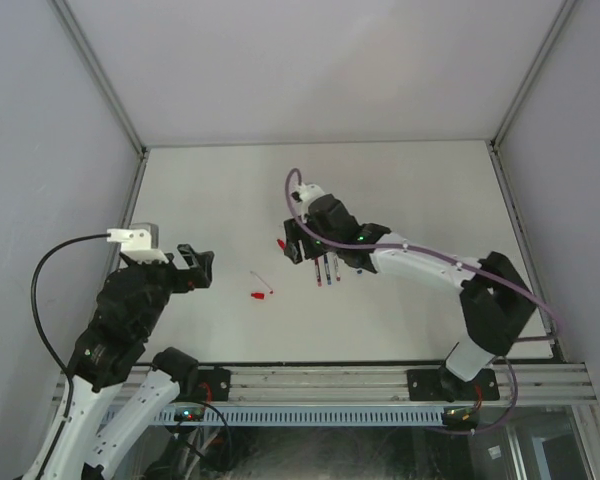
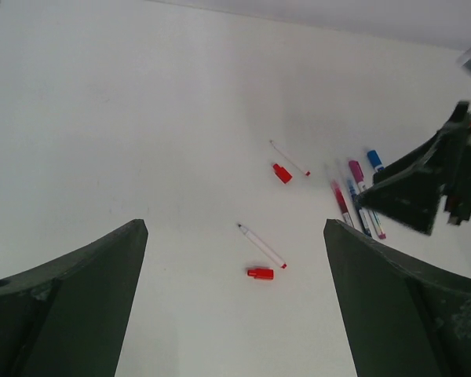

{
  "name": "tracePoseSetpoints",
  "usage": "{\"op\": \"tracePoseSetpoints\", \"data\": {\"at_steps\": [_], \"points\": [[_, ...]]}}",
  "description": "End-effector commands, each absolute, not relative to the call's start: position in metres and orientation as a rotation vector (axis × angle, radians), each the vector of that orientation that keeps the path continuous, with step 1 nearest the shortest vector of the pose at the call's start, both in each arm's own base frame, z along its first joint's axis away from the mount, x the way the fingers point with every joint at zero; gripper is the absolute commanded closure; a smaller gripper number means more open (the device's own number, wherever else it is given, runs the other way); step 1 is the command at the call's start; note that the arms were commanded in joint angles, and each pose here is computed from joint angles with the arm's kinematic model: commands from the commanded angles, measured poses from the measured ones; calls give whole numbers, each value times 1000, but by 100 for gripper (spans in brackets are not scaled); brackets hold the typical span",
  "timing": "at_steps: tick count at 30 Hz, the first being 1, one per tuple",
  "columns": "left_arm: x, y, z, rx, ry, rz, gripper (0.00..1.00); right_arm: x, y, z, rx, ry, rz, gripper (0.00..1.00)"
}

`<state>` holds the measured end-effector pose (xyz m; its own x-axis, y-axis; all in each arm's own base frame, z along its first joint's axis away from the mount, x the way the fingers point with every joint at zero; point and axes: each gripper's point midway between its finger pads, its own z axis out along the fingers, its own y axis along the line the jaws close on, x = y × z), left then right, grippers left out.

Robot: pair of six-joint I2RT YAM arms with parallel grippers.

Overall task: Insert the pens into the pen caps
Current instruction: Pick up the pen from the center of the board.

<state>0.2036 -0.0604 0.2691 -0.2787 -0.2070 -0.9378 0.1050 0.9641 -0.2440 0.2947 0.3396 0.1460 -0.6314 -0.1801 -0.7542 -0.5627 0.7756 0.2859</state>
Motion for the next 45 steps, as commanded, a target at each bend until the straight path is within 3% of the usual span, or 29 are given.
{"op": "tracePoseSetpoints", "data": {"at_steps": [1, 6, 15, 45], "points": [[203, -43, 271, -161, 1777, -250, 0, 283, 382, 143, -695, 2206, 678, 43], [195, -29, 279, -223, 1721, -228, 0, 270, 421, 117, -778, 2265, 706, 57], [194, -30, 279, -223, 1719, -235, 0, 264, 457, 77, -843, 2370, 568, 64], [194, -32, 279, -214, 1711, -246, 0, 265, 439, 23, -884, 2510, 327, 69]]}}
